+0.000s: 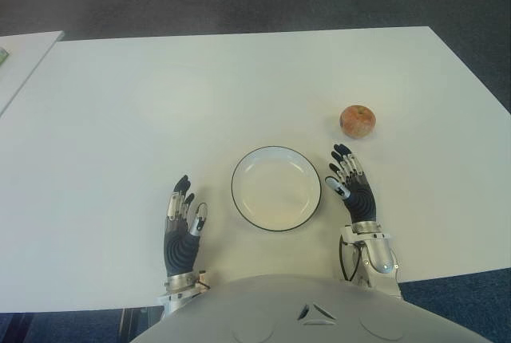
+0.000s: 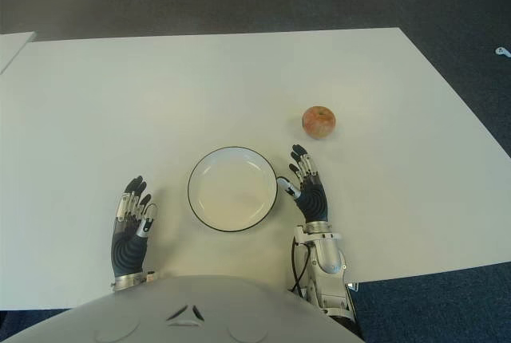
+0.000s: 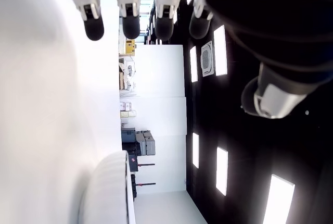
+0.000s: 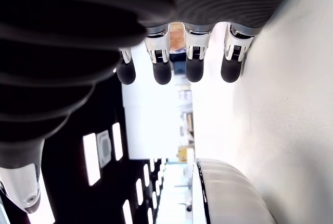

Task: Put the apples into the plate.

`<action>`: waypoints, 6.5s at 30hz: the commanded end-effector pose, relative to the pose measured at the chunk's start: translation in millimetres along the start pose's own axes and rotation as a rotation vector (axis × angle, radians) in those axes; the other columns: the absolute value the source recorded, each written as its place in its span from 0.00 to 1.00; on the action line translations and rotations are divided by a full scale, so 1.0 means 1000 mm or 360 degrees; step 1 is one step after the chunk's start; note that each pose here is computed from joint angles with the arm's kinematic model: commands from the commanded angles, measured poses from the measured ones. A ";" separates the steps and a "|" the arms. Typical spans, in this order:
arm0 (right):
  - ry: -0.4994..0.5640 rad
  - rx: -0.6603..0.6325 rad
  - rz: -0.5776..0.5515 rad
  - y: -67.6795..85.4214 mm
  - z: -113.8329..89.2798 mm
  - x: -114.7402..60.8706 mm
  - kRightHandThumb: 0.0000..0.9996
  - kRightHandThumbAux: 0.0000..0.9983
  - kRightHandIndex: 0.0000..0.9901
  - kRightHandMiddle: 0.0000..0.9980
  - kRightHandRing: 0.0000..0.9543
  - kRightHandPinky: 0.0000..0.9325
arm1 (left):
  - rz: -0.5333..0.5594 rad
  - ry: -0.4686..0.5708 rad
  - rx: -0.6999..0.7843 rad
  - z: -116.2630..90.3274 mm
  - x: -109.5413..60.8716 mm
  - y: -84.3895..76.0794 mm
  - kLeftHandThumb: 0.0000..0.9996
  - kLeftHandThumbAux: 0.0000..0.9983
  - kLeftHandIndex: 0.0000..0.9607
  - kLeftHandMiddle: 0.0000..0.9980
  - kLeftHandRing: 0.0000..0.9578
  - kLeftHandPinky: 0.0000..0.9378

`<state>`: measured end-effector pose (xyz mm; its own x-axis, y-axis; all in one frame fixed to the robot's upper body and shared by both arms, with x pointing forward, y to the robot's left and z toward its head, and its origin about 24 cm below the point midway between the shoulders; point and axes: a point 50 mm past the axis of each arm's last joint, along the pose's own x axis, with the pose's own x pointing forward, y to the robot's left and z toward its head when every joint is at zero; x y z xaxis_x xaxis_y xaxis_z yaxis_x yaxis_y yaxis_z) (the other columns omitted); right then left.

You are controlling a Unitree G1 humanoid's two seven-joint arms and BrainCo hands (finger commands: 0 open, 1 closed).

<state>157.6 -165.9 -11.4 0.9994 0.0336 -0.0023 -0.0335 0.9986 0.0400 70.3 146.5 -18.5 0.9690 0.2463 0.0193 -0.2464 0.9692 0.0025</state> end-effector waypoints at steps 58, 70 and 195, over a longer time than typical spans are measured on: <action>-0.0720 -0.1262 0.0005 -0.021 0.045 0.050 0.28 0.55 0.00 0.00 0.00 0.00 | -0.0010 0.0174 0.0007 -0.020 -0.004 -0.006 0.03 0.43 0.00 0.00 0.00 0.00; -0.0842 -0.1545 -0.0141 -0.024 0.046 0.077 0.31 0.50 0.00 0.00 0.00 0.00 | -0.0027 0.0163 0.0017 -0.023 0.000 -0.008 0.03 0.42 0.00 0.00 0.00 0.00; -0.0069 -0.2392 0.0182 -0.074 0.051 0.183 0.36 0.42 0.00 0.00 0.00 0.00 | 0.0074 0.0204 -0.0030 -0.024 0.007 -0.011 0.10 0.44 0.00 0.00 0.00 0.00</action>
<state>344.5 -240.1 44.4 0.9897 0.1432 -0.0048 -0.0205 0.1085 -0.9939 97.0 144.5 -23.2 0.9632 0.2645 0.0469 -0.2637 0.9643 -0.0235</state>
